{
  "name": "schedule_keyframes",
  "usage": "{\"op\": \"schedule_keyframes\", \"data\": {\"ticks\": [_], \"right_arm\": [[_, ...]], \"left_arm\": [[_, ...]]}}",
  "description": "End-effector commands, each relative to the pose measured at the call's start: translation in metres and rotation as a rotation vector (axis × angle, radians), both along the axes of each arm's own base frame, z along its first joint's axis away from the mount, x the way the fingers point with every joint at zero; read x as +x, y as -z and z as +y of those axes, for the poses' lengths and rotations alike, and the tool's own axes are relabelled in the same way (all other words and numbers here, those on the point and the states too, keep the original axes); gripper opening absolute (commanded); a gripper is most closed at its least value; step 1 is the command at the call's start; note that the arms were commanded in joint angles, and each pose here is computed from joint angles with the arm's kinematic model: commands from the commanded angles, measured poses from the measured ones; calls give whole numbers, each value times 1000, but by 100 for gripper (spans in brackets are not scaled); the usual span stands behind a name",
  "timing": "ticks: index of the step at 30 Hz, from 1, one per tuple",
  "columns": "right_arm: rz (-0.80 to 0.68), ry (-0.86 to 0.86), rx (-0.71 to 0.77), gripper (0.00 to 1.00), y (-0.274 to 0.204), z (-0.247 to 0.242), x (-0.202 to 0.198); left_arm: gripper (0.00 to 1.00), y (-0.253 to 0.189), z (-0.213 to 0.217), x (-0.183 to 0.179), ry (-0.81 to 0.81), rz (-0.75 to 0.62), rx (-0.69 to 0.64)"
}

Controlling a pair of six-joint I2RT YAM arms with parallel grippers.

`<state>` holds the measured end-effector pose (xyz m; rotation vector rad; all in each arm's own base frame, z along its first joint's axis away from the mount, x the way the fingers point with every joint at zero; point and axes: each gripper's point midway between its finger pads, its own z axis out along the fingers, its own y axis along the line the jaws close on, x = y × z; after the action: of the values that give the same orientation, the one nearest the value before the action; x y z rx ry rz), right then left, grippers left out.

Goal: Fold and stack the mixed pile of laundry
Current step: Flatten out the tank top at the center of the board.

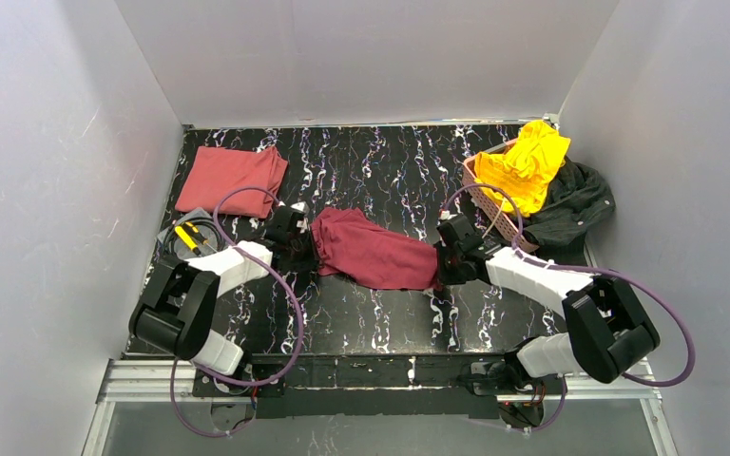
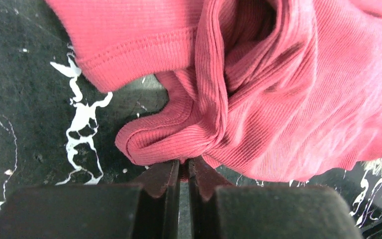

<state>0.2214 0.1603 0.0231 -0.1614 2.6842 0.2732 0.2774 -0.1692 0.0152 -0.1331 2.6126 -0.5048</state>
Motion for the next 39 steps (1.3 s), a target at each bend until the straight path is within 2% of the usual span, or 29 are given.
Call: {"op": "schedule_keyframes", "data": {"ticks": [1, 6, 15, 22, 26, 32, 36, 39], "right_arm": [[-76, 7, 14, 14, -28, 8, 21], [-154, -7, 39, 1, -81, 12, 31], [-426, -41, 177, 1, -229, 16, 40], [-662, -137, 371, 1, -348, 14, 8], [-802, -172, 454, 1, -412, 1, -19], [-916, -169, 459, 1, -463, -18, -35], [-913, -127, 447, 1, -464, -18, -25], [-902, -64, 407, 1, -457, -20, -8]], "left_arm": [[0, 6, 15, -32, -5, 77, 50], [0, -53, 10, -44, -20, 2, -60], [0, -192, 9, -68, 31, -121, -183], [0, -304, 5, -99, 69, -310, -379], [0, -360, 14, -120, 76, -419, -430], [0, -398, 34, -129, 44, -511, -376], [0, -403, 27, -120, 58, -509, -382], [0, -401, 20, -98, 74, -513, -354]]}}
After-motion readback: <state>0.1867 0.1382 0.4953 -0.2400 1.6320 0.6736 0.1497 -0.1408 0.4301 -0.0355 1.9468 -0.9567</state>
